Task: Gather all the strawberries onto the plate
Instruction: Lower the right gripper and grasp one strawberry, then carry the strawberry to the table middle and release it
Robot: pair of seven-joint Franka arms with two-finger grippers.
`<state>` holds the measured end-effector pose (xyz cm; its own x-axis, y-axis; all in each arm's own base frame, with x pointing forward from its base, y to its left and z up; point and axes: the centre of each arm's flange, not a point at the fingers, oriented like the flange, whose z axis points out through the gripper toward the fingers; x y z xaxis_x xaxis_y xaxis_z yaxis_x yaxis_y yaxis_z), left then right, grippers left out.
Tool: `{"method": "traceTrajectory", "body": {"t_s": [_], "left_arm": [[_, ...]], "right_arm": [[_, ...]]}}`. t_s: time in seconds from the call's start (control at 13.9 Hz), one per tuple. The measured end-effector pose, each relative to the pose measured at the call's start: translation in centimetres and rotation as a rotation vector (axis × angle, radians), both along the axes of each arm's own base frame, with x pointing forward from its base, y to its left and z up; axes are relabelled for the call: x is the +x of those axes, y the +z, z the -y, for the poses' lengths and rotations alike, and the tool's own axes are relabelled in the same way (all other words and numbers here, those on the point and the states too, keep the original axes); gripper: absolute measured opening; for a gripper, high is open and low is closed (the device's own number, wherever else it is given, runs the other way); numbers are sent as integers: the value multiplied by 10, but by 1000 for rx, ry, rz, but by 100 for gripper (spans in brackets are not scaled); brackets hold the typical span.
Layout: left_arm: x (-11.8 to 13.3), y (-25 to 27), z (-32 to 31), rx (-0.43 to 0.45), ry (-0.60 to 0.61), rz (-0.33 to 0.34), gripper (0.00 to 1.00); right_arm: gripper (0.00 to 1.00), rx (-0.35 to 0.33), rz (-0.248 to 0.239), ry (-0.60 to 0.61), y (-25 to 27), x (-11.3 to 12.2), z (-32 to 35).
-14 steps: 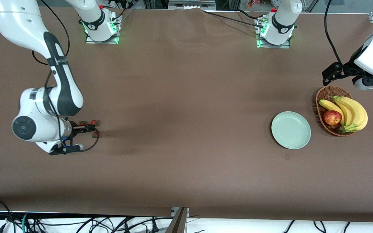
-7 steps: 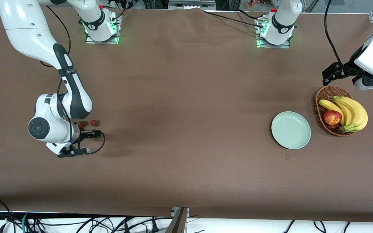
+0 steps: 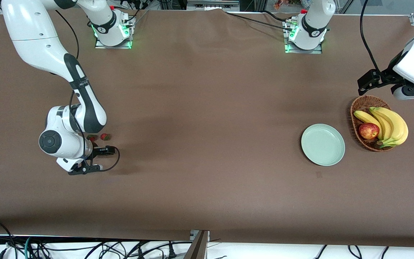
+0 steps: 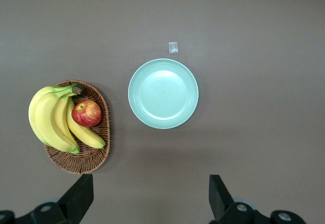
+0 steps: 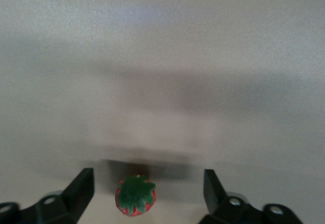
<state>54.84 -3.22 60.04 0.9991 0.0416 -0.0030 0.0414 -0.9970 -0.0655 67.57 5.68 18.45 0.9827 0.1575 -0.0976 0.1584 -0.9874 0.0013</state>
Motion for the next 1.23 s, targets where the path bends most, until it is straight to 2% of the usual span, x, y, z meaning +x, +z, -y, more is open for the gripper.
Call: {"method": "traceTrajectory", "body": {"t_s": [0.07,0.22,0.29,0.36,0.43,0.51,0.58,0.72,1.08,1.23], "left_arm": [[0,0,0,0,0,0,100],[0,0,0,0,0,0,100],[0,0,0,0,0,0,100],[0,0,0,0,0,0,100],[0,0,0,0,0,0,100],[0,0,0,0,0,0,100],[0,0,0,0,0,0,100],[0,0,0,0,0,0,100],[0,0,0,0,0,0,100],[0,0,0,0,0,0,100]], "right_arm": [[93,0,-3,0,-1,-1,0],[76,-1,-7,0,-3,-2,0],[76,-1,-9,0,-4,-3,0],[69,-1,-11,0,-4,-4,0],[56,-1,-12,0,-5,-4,0],[56,-1,-13,0,-5,-4,0],[51,-1,-13,0,-5,-4,0],[33,0,-13,2,-5,-4,-1],[32,18,-10,15,-3,-5,-15],[32,64,2,-5,6,-1,-31]]}}
